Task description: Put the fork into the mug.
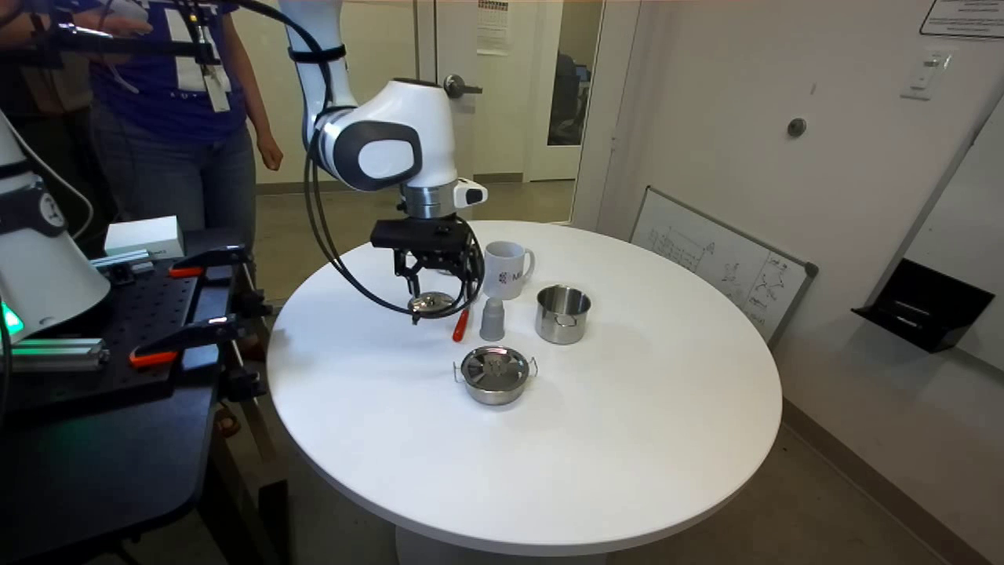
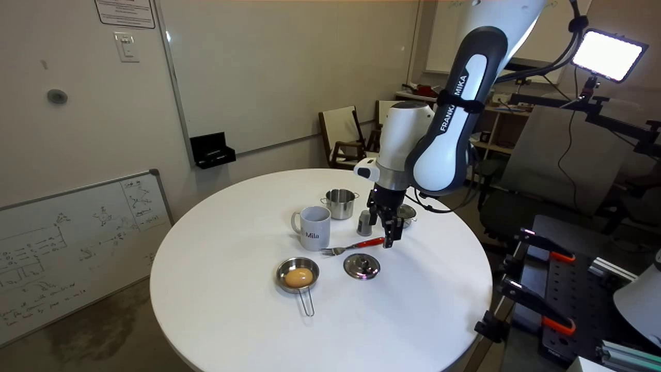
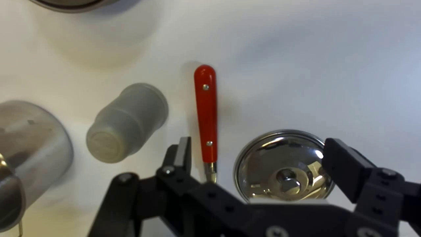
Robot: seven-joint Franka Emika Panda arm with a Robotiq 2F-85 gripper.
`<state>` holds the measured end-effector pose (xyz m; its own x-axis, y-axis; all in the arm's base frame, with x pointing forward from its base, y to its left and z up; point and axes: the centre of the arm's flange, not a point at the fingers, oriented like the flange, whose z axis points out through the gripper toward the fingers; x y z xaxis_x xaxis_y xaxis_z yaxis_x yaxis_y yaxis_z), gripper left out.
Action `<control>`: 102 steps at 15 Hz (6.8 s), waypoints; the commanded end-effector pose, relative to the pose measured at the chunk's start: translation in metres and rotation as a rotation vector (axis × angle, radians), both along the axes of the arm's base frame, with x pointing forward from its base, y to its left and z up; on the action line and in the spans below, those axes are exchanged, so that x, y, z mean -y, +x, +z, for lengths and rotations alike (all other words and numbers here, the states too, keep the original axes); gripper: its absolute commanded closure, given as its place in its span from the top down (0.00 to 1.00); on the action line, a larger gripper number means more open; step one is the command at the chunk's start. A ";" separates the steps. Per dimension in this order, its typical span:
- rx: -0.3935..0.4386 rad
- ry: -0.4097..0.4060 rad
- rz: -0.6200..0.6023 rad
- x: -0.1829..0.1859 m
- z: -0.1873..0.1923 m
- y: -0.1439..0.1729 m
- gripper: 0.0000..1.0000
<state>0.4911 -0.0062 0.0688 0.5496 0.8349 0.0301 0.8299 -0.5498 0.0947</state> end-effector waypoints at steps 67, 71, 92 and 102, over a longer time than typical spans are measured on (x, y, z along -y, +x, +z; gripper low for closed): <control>0.061 -0.570 0.296 -0.026 0.146 0.100 0.05; 0.060 -0.637 0.337 -0.047 0.133 0.105 0.05; 0.072 -1.075 0.442 -0.104 0.103 0.110 0.05; 0.061 -1.070 0.489 -0.118 0.090 0.103 0.05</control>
<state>0.5881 0.1085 0.1610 0.1815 0.5979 -0.7808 0.9146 0.1891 0.3575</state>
